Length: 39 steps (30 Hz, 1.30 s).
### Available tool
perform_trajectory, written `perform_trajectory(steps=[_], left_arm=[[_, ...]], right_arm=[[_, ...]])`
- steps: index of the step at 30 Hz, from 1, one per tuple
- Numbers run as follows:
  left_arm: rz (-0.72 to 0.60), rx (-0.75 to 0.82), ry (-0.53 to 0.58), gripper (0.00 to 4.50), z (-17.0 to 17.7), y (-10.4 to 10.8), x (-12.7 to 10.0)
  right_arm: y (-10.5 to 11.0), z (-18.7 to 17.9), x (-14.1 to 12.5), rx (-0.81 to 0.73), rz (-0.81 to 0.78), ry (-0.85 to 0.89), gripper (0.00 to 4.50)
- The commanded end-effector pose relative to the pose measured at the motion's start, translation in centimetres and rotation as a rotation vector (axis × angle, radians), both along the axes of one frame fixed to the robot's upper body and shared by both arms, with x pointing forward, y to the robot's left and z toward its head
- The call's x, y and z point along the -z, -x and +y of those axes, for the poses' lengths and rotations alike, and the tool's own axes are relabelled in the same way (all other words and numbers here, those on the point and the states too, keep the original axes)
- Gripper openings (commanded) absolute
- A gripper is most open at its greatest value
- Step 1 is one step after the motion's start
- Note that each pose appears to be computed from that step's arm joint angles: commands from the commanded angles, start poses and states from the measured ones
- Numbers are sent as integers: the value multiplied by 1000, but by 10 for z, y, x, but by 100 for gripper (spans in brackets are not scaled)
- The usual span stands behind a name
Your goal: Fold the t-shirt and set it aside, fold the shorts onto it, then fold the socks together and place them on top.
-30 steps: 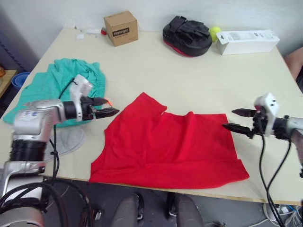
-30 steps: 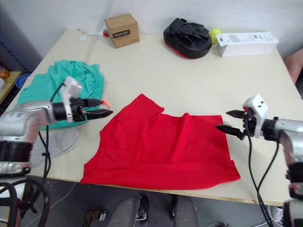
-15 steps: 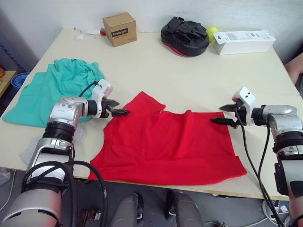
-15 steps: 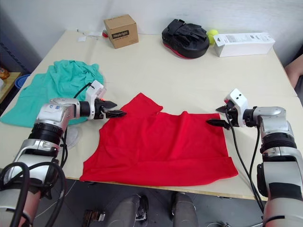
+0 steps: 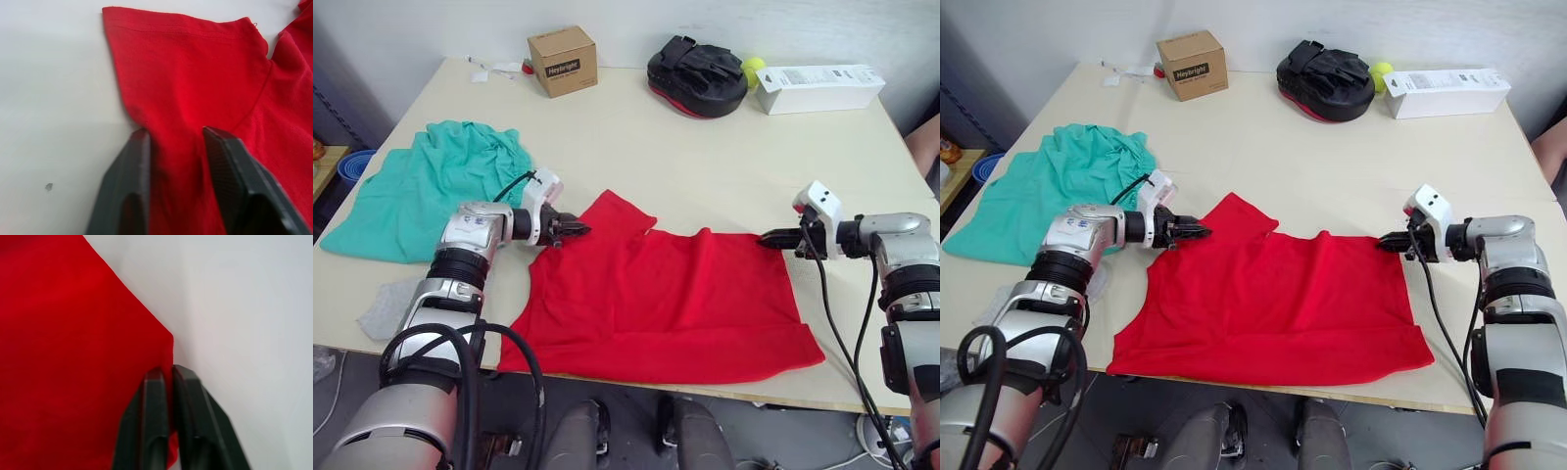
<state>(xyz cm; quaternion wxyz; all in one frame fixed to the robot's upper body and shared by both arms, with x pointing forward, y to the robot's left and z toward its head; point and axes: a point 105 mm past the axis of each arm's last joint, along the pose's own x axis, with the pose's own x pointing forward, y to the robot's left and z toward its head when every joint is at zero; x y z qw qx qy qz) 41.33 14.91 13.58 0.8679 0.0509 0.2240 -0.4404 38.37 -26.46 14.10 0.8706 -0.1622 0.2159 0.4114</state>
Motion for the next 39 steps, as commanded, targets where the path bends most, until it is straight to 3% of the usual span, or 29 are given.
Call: perform_trajectory(steps=[1, 2, 8, 14, 19, 27, 39], left_arm=[[37, -6, -13, 29, 7, 5, 16], [24, -8, 5, 1, 8, 5, 14], [-206, 67, 124, 1, 8, 11, -17], [-406, 139, 81, 1, 15, 33, -29], [-540, 159, 77, 1, 20, 55, -38], [-634, 170, 5, 1, 24, 79, -29], [-635, 227, -144, 1, 39, 102, 3]], right_arm=[[1, -8, -19, -1, -85, -26, 0], [2, -9, -21, -4, -100, -28, 0], [7, -16, -36, -22, -201, -55, 0], [29, -24, -40, -73, -205, -80, 0], [54, -32, -25, -83, -175, -63, 0], [69, -33, -18, -64, -234, -78, 0], [93, -30, 9, -137, -220, 6, 0]])
